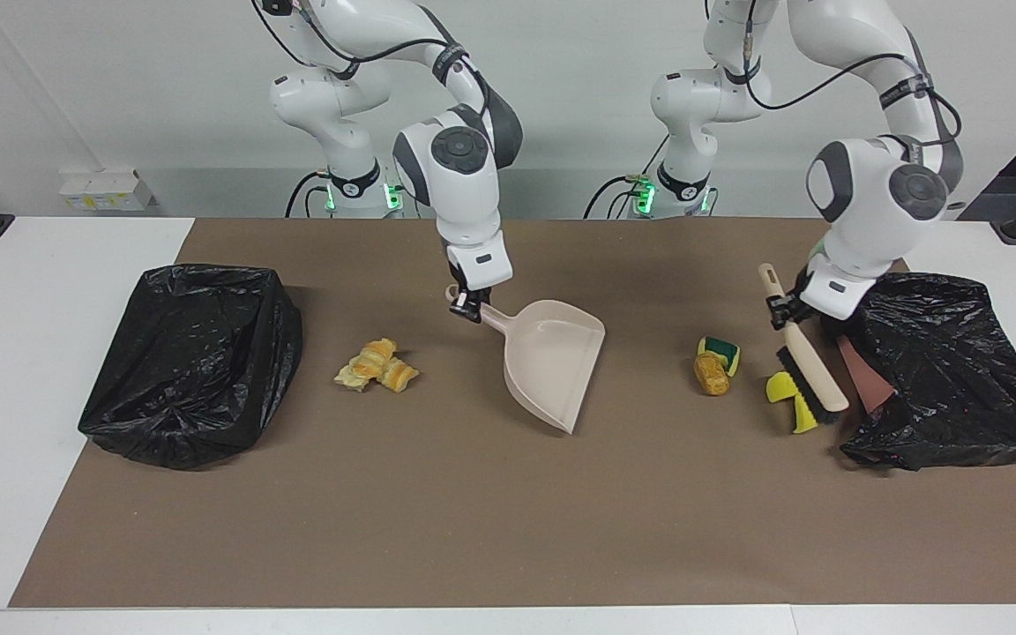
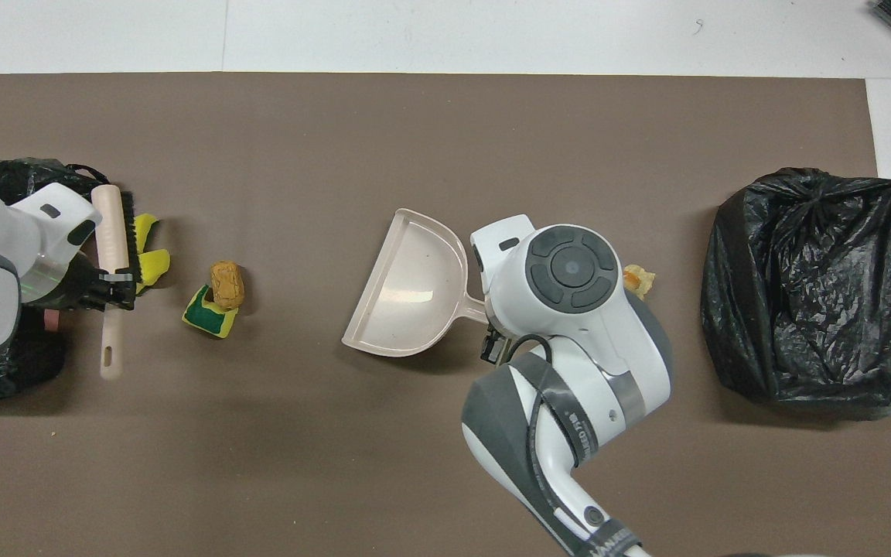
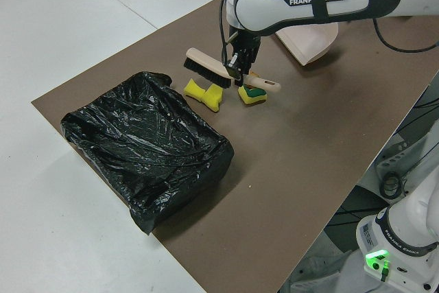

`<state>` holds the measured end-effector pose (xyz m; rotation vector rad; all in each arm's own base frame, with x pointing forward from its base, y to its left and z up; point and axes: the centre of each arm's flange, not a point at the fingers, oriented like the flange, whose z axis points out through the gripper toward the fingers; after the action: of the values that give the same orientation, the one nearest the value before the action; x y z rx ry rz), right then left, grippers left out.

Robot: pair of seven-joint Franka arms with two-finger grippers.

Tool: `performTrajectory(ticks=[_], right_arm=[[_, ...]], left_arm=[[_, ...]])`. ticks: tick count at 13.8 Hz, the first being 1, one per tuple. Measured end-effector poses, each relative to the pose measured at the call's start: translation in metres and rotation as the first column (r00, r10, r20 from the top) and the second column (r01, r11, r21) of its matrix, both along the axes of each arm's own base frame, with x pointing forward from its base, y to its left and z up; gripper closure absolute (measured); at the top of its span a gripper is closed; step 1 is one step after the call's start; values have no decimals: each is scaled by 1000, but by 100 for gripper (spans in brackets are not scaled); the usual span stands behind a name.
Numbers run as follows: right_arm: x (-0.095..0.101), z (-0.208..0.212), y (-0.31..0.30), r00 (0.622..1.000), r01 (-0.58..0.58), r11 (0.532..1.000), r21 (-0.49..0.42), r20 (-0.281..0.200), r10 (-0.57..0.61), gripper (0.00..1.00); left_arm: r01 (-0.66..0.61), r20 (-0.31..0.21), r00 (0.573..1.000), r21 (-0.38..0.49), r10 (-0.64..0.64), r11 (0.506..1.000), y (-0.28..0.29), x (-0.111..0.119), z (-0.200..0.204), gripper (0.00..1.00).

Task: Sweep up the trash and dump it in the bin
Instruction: 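Sweep the sponges and bread toward the dustpan with the left gripper's brush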

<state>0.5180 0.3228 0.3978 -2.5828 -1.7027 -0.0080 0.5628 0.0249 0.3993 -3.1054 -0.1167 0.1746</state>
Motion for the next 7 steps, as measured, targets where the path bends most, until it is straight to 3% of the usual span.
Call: performTrajectory(ticks=[3, 7], right_arm=[[-5, -29, 23, 1000, -26, 1000, 2, -10, 26, 67], [-10, -36, 30, 1000, 1, 1000, -2, -22, -1, 67]], left_arm=[[55, 16, 998, 14, -55, 998, 51, 12, -35, 74], [82, -13, 997, 7, -82, 997, 56, 11, -51, 74]])
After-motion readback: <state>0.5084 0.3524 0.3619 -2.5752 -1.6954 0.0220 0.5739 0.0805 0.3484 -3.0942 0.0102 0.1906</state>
